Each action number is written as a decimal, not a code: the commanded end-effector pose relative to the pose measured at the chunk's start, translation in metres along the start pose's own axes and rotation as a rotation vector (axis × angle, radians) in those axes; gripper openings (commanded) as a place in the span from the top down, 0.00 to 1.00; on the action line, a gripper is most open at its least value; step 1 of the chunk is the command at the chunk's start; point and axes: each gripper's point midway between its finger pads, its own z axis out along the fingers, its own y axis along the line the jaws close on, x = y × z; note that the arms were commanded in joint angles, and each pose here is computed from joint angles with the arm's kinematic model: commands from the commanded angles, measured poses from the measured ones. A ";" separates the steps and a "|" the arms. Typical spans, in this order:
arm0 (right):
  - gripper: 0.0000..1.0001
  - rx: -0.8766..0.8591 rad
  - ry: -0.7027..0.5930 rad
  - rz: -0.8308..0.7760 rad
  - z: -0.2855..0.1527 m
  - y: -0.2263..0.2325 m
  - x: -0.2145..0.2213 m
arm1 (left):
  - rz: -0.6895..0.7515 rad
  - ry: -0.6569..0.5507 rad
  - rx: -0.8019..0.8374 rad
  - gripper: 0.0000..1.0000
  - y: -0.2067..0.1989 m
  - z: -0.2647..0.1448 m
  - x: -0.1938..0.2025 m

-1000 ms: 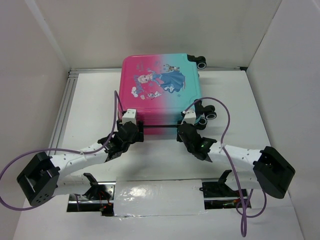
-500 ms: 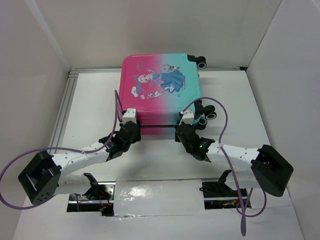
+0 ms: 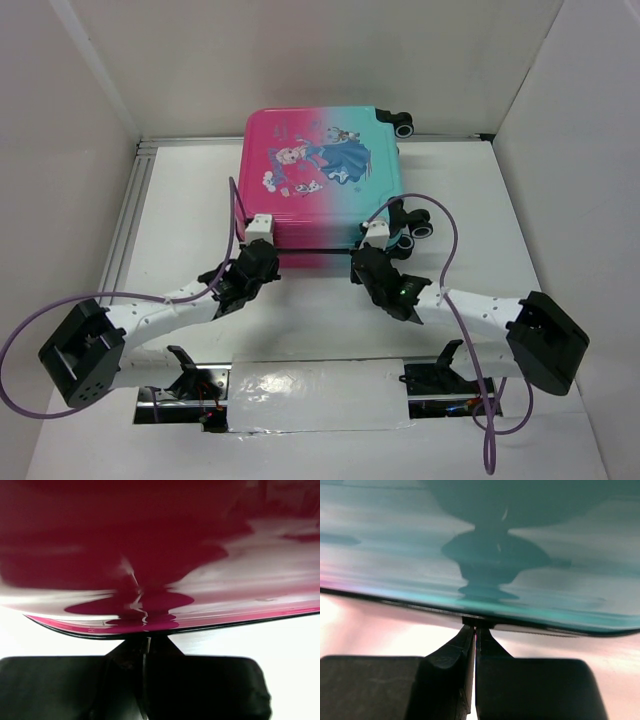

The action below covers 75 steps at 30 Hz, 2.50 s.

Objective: Pack the luggage

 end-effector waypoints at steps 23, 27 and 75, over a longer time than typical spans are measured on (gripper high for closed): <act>1.00 0.227 -0.113 0.308 -0.025 -0.131 -0.028 | -0.319 -0.017 -0.182 1.00 0.124 -0.016 -0.014; 1.00 0.210 -0.146 0.309 -0.025 -0.145 -0.025 | -0.319 -0.006 -0.204 1.00 0.134 -0.011 -0.016; 1.00 -0.257 0.114 0.263 0.106 -0.262 -0.112 | 0.076 0.134 0.159 1.00 0.187 0.082 -0.141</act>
